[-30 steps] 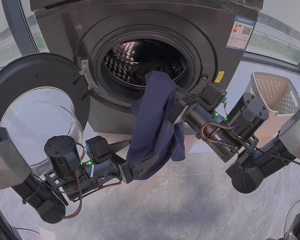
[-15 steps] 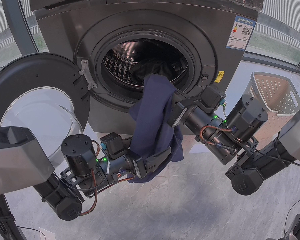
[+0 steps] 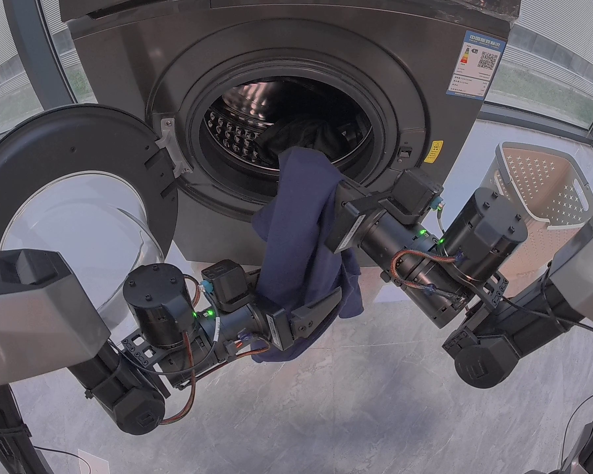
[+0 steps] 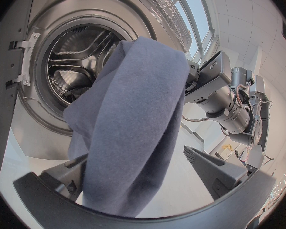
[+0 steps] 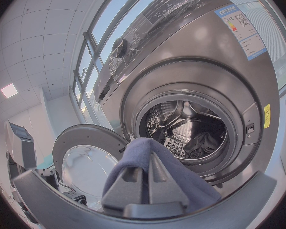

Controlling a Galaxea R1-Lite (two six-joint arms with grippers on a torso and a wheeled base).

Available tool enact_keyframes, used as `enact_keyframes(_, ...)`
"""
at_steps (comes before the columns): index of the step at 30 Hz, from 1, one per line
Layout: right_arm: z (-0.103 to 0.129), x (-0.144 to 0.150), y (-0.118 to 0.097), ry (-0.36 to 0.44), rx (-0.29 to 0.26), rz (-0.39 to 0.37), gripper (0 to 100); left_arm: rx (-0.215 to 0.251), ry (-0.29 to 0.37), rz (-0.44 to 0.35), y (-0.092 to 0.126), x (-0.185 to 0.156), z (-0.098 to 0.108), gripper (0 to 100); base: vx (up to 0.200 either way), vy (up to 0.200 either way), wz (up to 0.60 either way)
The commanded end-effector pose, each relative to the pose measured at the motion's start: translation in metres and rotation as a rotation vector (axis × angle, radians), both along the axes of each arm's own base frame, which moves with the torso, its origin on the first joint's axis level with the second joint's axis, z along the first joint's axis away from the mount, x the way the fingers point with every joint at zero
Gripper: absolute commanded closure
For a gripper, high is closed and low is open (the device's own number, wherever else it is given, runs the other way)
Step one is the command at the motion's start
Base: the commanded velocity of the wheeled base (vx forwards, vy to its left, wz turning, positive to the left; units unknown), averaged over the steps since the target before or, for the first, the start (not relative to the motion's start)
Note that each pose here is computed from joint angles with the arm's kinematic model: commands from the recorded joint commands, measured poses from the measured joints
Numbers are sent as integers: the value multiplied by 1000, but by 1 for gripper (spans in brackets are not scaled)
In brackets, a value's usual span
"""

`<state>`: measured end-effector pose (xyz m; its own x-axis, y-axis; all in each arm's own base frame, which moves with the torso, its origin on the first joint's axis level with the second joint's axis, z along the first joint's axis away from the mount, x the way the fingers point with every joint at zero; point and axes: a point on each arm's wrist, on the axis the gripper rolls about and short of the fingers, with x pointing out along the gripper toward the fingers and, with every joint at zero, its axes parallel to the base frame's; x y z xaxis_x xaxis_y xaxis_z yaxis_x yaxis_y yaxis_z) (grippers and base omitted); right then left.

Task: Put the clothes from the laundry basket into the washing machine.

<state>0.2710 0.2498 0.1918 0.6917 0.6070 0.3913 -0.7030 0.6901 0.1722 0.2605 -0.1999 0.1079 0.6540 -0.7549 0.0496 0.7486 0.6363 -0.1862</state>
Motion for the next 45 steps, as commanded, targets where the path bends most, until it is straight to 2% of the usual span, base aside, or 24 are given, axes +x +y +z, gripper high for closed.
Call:
enact_keyframes(1, -1, -1, 0, 3, -2, 2, 100, -1, 0, -4, -3, 1, -1, 0, 0, 0, 0)
enact_keyframes(15, 0, -7, 7, 1, 0, 25, 100, 0, 5, 2, -16, 15, -13, 0, 0, 0, 0)
enact_keyframes(18, 0, -11, 9, 1, 3, 35, 100, 5, 8, 44, -18, 29, -24, 0, 0, 0, 0)
enact_keyframes(22, 6, -19, 7, -2, 6, 44, 100, -15, -11, 88, -17, 45, -27, 0, 0, 0, 0)
enact_keyframes(29, 7, -40, 10, 8, 1, 91, 100, -31, -26, 123, -24, 60, -33, 0, 0, 0, 0)
enact_keyframes(36, 11, -47, 9, 12, 16, 106, 100, -36, -31, 144, -25, 66, -35, 0, 0, 0, 0)
enact_keyframes(37, 12, -48, 8, 14, 19, 107, 100, -38, -34, 147, -24, 67, -35, 100, 0, 0, 0)
enact_keyframes(42, 14, -47, -1, 13, 22, 89, 100, -67, -60, 194, -20, 75, -26, 100, 0, 0, 0)
enact_keyframes(45, 18, -46, -11, 9, 27, 65, 100, -103, -83, 218, -12, 77, -10, 100, 0, 0, 0)
